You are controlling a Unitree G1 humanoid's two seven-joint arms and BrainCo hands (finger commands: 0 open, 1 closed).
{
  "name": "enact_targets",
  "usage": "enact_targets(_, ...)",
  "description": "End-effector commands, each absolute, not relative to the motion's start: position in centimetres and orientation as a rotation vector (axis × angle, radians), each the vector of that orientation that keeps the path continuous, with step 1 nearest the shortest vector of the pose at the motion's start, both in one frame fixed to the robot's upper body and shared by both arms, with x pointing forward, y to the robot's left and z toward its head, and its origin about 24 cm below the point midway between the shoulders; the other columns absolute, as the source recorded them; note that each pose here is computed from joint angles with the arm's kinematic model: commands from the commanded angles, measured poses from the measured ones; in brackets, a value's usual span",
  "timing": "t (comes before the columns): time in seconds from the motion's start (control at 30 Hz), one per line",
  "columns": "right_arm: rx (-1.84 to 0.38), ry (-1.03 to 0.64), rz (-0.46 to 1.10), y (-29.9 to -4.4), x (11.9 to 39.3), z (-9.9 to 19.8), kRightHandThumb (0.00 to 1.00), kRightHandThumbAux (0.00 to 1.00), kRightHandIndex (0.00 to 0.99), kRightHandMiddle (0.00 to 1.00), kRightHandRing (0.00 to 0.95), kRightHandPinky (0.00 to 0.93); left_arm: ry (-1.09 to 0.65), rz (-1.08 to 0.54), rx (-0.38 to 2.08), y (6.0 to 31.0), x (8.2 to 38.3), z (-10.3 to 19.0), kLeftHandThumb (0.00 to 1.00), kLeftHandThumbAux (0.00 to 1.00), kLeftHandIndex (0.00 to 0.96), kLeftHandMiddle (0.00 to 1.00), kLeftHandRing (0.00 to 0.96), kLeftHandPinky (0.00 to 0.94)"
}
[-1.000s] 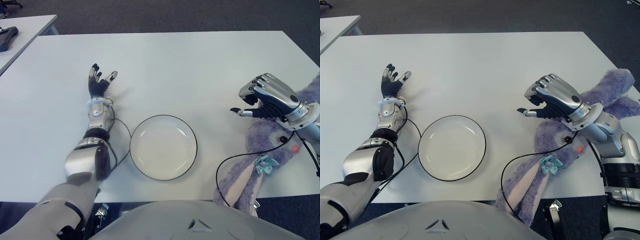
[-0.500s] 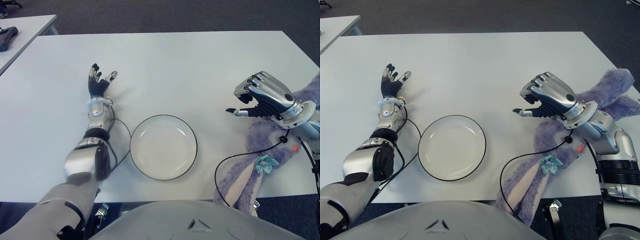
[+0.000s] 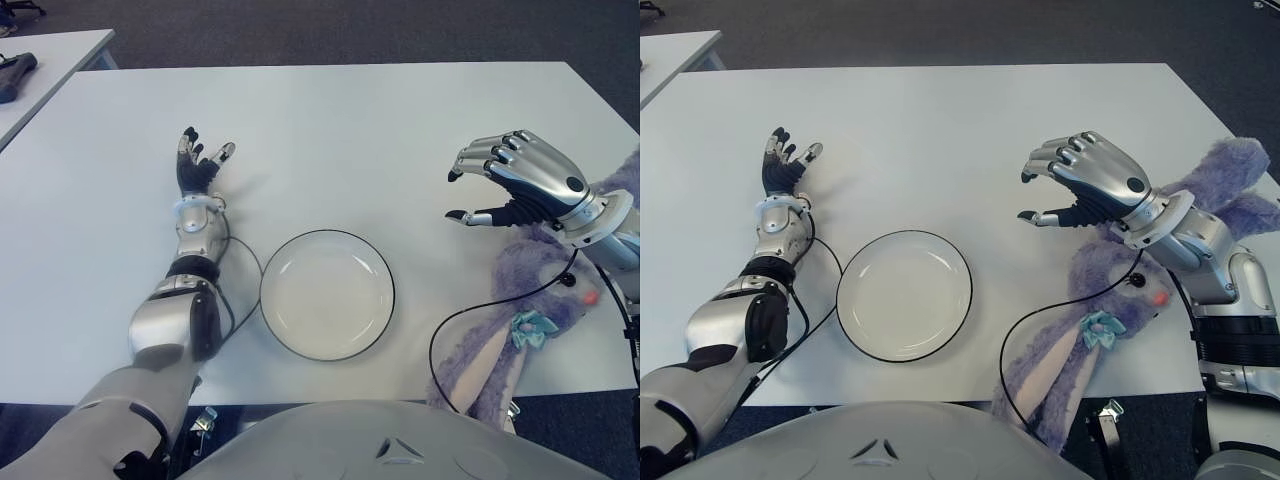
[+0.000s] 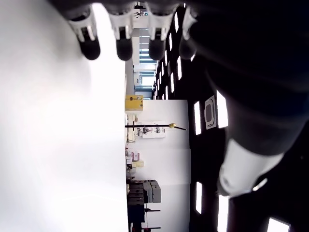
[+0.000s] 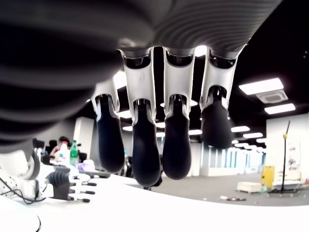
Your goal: Put the doll into the plate.
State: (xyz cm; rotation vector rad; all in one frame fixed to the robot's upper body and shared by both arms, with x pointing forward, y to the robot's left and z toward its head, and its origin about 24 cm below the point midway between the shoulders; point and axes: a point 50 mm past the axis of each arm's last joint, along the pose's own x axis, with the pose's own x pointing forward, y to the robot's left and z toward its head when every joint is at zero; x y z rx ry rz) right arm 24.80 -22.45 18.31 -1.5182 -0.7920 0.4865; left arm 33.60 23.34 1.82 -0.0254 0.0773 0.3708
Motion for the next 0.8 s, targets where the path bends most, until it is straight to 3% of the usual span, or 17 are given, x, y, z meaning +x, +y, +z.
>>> enact_targets(0.03,-1.546,-0.681,0.57,-23.0,23.9,19.1,0.257,0.384,0.002,0.023,0.067,0.12,0.564,0.384,-0.083,21.8,25.3,-8.7,0.0,0.781,0.053,0.026,0.0,0.016)
enact_targets(0.17,-1.5,-0.644,0.603,-23.4,22.3,19.1,0.241,0.364,0.0,0.0,0.037,0.109,0.568,0.386,-0.079,21.7,25.3,-8.7,0.0,0.774,0.057,0.027,0.0,0.02)
enact_targets(0.4,-1.448,-0.767,0.564,-22.8,20.2,18.1,0.198,0.363,0.0,0.006,0.032,0.071,0.571,0.383,-0.076,21.6,25.4,-8.7,0.0,0.776,0.056,0.027,0.0,0.022)
enact_targets(0.8,-1.484,-0.958,0.626,-23.2,19.0,15.9,0.169,0.423,0.07,0.129,0.106,0.112,0.587,0.381,-0.075,21.6,25.4,-8.8,0.0,0.776,0.054,0.027,0.0,0.024)
